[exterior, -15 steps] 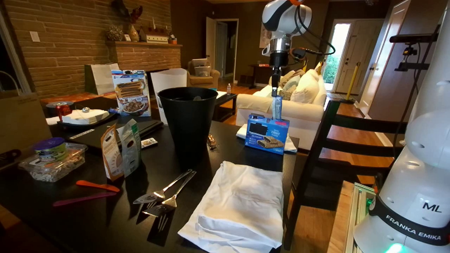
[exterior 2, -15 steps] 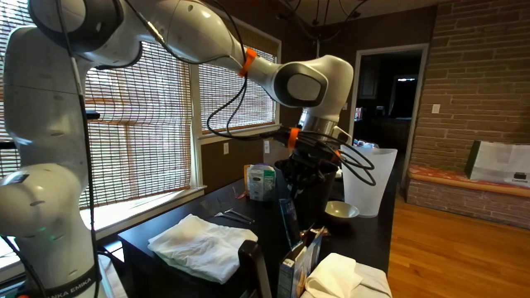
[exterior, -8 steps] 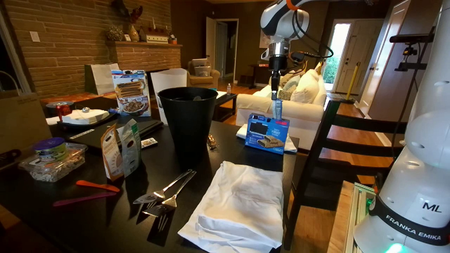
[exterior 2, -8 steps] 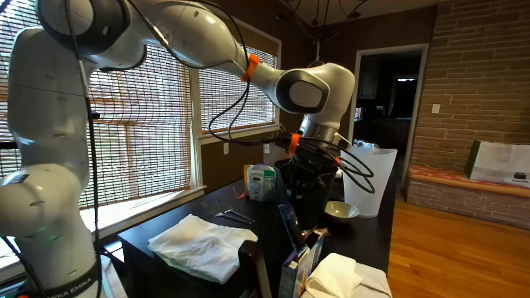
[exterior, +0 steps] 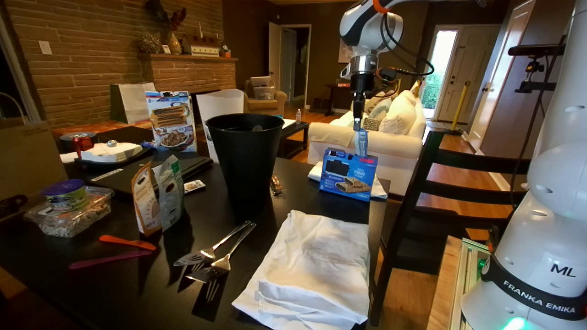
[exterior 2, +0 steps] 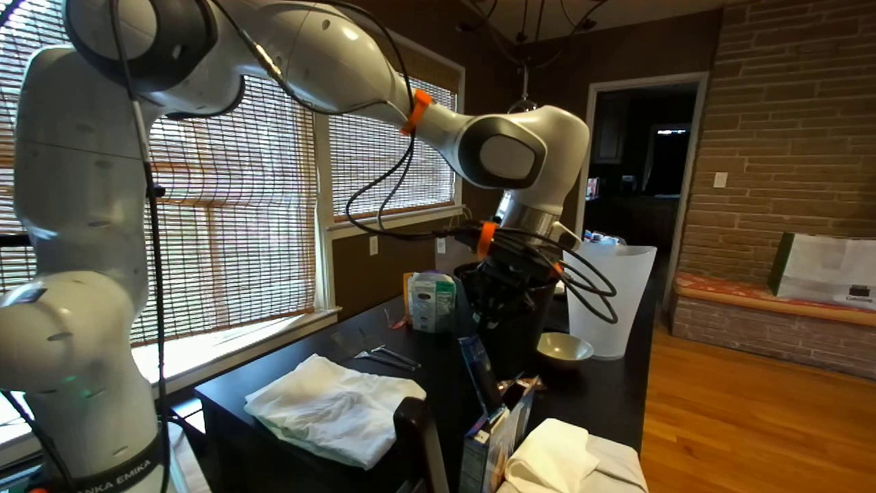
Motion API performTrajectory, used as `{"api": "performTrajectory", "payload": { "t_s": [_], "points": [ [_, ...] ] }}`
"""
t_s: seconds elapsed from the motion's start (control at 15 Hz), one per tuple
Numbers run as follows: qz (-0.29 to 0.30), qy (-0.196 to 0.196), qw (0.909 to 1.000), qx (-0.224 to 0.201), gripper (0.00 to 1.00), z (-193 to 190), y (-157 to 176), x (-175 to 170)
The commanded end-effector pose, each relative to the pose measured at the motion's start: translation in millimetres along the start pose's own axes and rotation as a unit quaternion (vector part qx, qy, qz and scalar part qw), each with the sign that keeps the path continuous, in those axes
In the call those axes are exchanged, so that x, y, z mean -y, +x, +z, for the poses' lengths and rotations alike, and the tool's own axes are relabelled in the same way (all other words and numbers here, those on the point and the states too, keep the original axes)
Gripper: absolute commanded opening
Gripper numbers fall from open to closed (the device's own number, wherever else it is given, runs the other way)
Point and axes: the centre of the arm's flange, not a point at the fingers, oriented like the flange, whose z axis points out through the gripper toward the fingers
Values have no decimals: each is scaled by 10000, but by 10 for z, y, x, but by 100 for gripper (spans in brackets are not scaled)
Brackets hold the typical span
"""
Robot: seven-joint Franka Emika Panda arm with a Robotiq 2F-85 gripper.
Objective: Put the granola bar into the box
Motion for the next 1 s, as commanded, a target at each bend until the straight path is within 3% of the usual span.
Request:
{"api": "performTrajectory", "payload": {
  "t_s": [0.0, 0.93],
  "points": [
    [-115, 215, 9997, -80, 0, -102, 30, 2],
    [-489, 272, 9984, 47, 0, -64, 36, -32]
  ]
}}
